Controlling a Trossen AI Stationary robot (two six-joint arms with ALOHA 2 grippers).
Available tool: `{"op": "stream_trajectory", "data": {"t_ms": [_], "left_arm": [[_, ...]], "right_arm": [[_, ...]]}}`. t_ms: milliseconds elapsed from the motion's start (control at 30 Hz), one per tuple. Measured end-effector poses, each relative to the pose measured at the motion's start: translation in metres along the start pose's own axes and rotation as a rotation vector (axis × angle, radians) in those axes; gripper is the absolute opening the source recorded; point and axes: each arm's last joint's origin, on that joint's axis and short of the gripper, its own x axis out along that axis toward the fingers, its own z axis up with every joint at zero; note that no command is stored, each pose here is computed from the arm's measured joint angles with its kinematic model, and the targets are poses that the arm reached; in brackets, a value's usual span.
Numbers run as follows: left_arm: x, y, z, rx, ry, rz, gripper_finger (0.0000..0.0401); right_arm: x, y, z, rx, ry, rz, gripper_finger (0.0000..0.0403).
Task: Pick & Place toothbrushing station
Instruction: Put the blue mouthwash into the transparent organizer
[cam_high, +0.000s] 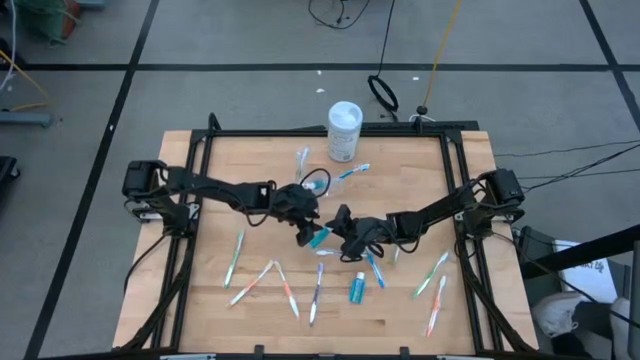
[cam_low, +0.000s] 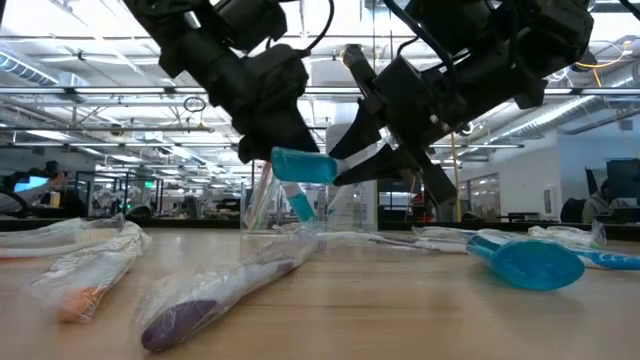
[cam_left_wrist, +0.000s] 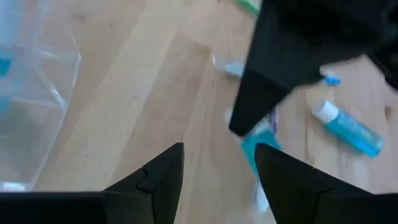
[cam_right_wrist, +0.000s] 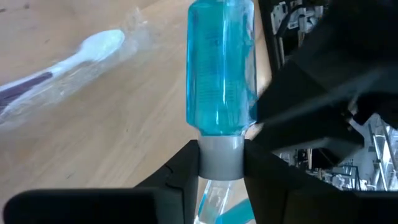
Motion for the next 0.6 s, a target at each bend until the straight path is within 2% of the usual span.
{"op": "stream_trajectory", "data": {"t_ms": [133, 300, 467, 600], "left_arm": [[-0.002, 0.002, 0.008, -0.024, -0.024, -0.014, 0.0207], [-0.002, -0.004, 0.012, -0.012, -0.045, -0.111, 0.0207], [-0.001, -0.010, 0.007, 0.001, -0.042, -0.043, 0.0207], [-0.001, -0.011, 0.005, -0.027, -0.032, -0.039, 0.0207]], "right_arm": [[0.000, -0.002, 0.002, 0.005, -0.006, -0.015, 0.0100], [0.000, -0.002, 0.002, 0.005, -0.004, -0.014, 0.0099], [0.000, -0.007, 0.004, 0.044, -0.026, -0.061, 0.0100], [0.000, -0.008, 0.004, 0.049, -0.028, -0.073, 0.0099]]}}
